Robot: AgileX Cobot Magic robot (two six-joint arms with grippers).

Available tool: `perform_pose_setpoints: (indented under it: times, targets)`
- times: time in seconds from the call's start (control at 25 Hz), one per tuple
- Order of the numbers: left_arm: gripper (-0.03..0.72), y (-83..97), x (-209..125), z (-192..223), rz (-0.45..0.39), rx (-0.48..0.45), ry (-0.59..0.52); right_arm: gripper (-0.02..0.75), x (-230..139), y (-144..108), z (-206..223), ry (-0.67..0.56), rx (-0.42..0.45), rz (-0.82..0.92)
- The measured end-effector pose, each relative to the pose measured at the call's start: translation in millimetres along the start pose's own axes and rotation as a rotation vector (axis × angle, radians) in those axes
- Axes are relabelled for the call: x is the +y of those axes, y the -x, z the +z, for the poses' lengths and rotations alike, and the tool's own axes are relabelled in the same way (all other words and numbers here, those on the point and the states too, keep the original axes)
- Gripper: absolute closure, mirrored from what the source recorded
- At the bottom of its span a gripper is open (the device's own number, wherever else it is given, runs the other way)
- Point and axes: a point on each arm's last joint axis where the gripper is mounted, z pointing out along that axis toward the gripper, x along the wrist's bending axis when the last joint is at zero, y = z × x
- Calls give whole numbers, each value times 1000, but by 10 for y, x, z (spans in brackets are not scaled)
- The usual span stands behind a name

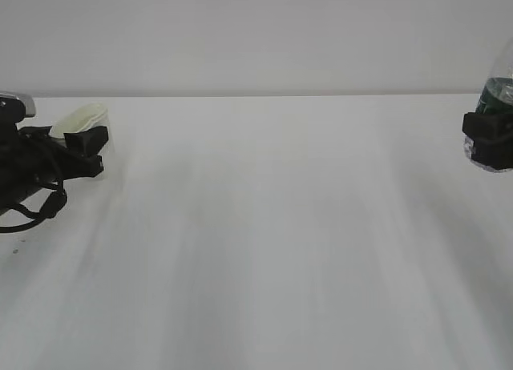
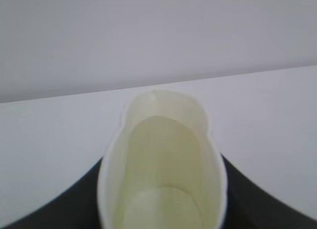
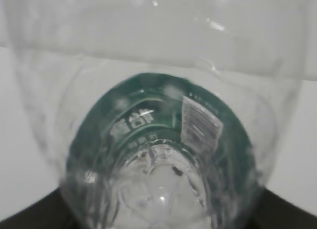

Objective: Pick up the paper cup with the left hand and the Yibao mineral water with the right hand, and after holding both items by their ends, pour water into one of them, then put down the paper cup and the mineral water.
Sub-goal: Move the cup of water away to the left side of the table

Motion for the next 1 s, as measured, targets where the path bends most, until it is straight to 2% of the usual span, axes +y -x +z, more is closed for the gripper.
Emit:
perform_pose_setpoints:
  times: [0.2, 0.52, 1.0]
  targets:
    - [330, -12, -113, 32, -10, -1, 7, 336, 0, 0, 0, 0, 0, 0]
    - [330, -36, -382, 66, -27, 9, -68, 336, -1, 0, 0, -2, 0, 0]
    - [330, -45, -414, 68, 13, 15, -77, 336, -3, 1, 0, -4, -1, 0]
